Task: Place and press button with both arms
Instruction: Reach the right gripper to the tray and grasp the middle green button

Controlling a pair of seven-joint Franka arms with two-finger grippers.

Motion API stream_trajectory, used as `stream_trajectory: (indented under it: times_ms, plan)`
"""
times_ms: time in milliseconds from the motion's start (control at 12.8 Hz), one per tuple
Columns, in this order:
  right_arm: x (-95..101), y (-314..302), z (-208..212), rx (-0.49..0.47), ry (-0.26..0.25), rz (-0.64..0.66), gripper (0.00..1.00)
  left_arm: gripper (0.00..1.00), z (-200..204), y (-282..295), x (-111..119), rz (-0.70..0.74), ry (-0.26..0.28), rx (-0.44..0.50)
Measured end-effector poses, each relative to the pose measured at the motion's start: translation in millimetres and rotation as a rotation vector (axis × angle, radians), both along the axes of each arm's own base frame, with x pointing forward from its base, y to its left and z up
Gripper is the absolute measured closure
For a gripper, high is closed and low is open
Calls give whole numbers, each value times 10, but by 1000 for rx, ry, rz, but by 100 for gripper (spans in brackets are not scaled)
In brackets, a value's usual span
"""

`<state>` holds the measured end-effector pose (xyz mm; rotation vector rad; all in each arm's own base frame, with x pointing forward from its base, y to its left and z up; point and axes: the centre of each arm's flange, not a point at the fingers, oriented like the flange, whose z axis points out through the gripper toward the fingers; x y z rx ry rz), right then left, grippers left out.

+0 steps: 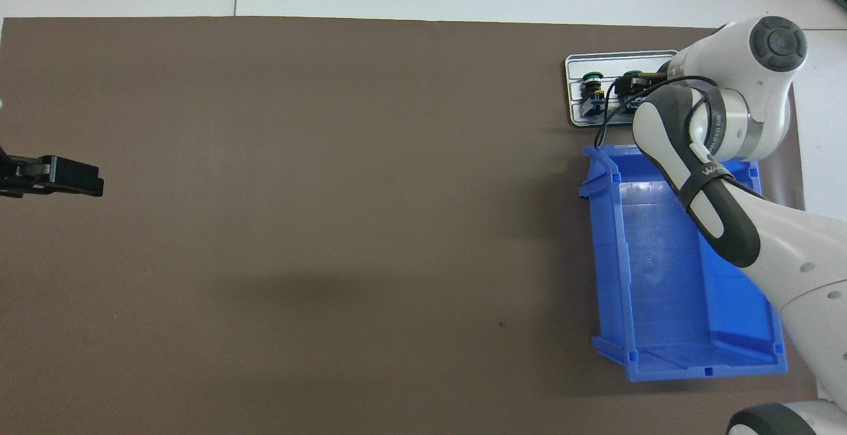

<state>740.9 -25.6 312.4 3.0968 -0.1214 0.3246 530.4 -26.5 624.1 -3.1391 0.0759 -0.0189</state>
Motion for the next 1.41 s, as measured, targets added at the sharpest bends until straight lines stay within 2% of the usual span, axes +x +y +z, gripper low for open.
stream_trajectory:
  times_ms: [470,705,784,1019,1254,1410]
  plan:
    - [10,24,-131,-9,2,64,4,0,0,0,0,0,0,0]
    - [9,46,-148,-6,4,94,8,0,0,0,0,0,0,0]
    - [9,46,-148,-6,5,98,15,0,0,0,0,0,0,0]
    - [9,26,-142,-9,4,112,58,0,0,0,0,0,0,0]
    - [16,32,-26,-9,-11,112,59,0,0,0,0,0,0,0]
    - [2,58,234,-2,-33,103,59,0,0,0,0,0,0,0]
